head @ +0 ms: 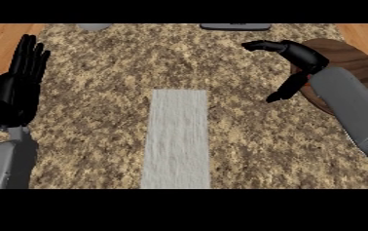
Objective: Pick the pear from the placemat and place it in the bowl
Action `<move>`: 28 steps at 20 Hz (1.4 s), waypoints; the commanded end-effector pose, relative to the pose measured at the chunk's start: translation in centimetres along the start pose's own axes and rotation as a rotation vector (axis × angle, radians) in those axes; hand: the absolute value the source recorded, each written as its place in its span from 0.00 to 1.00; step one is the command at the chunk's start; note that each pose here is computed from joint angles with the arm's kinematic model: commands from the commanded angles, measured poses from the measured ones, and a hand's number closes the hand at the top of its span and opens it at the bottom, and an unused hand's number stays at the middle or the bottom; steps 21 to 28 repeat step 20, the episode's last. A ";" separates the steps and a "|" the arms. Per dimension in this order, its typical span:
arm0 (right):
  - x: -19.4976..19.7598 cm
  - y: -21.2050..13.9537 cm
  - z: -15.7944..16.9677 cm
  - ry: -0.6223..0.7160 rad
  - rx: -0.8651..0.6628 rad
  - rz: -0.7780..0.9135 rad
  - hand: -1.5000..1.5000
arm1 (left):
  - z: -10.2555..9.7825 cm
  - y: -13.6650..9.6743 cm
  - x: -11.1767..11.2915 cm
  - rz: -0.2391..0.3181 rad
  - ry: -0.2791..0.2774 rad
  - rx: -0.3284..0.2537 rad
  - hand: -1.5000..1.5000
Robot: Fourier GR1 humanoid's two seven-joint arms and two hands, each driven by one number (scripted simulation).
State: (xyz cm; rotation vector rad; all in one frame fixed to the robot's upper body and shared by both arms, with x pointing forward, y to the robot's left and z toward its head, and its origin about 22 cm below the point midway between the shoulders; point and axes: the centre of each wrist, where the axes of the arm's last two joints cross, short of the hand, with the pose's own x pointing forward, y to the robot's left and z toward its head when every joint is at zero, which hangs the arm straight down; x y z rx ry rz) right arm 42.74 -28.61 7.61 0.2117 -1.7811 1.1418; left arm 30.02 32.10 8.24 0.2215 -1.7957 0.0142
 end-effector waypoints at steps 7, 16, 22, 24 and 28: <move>-0.1 -7.4 7.9 0.037 -0.260 -0.213 0.00 | -0.7 -0.6 1.3 0.022 -0.012 -0.049 0.50; 0.9 -9.6 9.9 0.046 -0.360 -0.254 0.00 | -1.4 -2.4 2.2 0.041 -0.047 -0.077 0.50; 1.9 -11.3 11.7 0.062 -0.353 -0.259 0.00 | -1.4 -2.4 2.1 0.036 -0.058 -0.071 0.50; 1.9 -11.3 11.7 0.062 -0.353 -0.259 0.00 | -1.4 -2.4 2.1 0.036 -0.058 -0.071 0.50; 1.9 -11.3 11.7 0.062 -0.353 -0.259 0.00 | -1.4 -2.4 2.1 0.036 -0.058 -0.071 0.50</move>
